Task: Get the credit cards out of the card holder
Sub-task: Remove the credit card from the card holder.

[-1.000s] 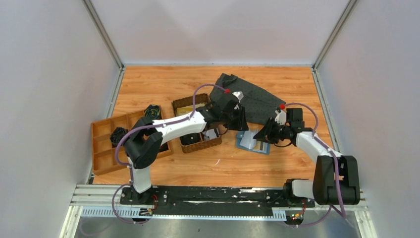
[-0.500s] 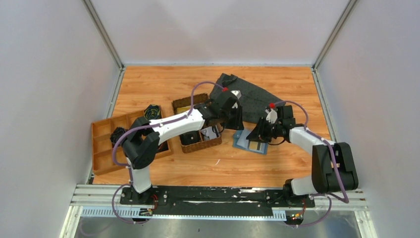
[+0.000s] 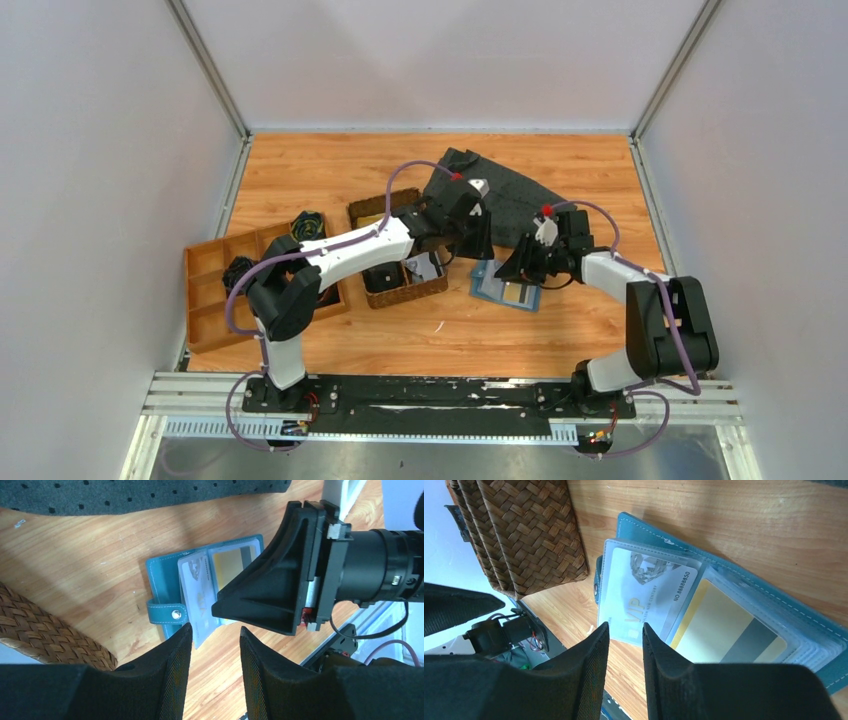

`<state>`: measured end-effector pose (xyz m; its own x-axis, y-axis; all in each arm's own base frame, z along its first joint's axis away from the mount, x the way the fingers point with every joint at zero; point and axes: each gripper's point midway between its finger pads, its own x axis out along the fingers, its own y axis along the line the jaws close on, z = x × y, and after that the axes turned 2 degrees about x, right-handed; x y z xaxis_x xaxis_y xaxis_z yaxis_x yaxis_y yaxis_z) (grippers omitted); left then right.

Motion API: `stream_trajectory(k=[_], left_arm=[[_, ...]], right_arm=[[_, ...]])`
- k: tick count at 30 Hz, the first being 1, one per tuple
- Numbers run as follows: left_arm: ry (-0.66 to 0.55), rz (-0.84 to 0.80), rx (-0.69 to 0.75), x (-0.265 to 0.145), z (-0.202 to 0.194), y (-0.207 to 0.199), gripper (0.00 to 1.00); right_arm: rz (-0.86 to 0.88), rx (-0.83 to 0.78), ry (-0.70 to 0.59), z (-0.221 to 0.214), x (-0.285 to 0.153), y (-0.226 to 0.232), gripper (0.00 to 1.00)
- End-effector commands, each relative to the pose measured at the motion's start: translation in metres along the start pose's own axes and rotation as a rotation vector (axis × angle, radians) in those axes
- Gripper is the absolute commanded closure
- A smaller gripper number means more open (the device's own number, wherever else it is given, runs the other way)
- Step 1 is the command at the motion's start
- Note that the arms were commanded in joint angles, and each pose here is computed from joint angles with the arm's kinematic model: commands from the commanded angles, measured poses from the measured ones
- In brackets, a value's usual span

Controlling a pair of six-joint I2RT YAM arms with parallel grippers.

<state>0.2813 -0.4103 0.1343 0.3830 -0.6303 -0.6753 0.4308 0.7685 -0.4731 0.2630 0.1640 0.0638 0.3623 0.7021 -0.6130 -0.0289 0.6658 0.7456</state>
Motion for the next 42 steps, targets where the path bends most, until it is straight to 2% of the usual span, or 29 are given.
stream_trajectory(k=[1, 5, 11, 17, 26, 37, 42], left_arm=[[-0.001, -0.048, 0.007, 0.001, 0.004, -0.010, 0.57], [0.047, -0.142, 0.017, 0.010, -0.007, -0.033, 0.57], [0.077, -0.269, -0.017, 0.031, -0.022, -0.057, 0.58], [0.146, -0.193, -0.081, 0.066, -0.043, -0.021, 0.61], [0.202, -0.013, -0.048, 0.077, -0.066, 0.029, 0.60], [0.234, -0.002, -0.052, 0.079, -0.077, 0.034, 0.61], [0.117, -0.014, -0.010, 0.053, -0.044, 0.013, 0.62]], right_arm=[[0.016, -0.010, -0.009, 0.009, 0.002, 0.010, 0.68], [-0.069, 0.013, -0.063, 0.013, -0.006, -0.005, 0.74], [-0.126, 0.080, -0.008, -0.004, -0.001, -0.031, 0.77], [-0.257, 0.138, 0.012, -0.017, -0.002, -0.063, 0.78], [-0.327, 0.190, 0.023, -0.032, -0.015, -0.087, 0.79], [-0.307, 0.163, -0.015, -0.022, -0.025, -0.075, 0.77], [-0.303, 0.148, -0.040, -0.015, -0.030, -0.070, 0.76]])
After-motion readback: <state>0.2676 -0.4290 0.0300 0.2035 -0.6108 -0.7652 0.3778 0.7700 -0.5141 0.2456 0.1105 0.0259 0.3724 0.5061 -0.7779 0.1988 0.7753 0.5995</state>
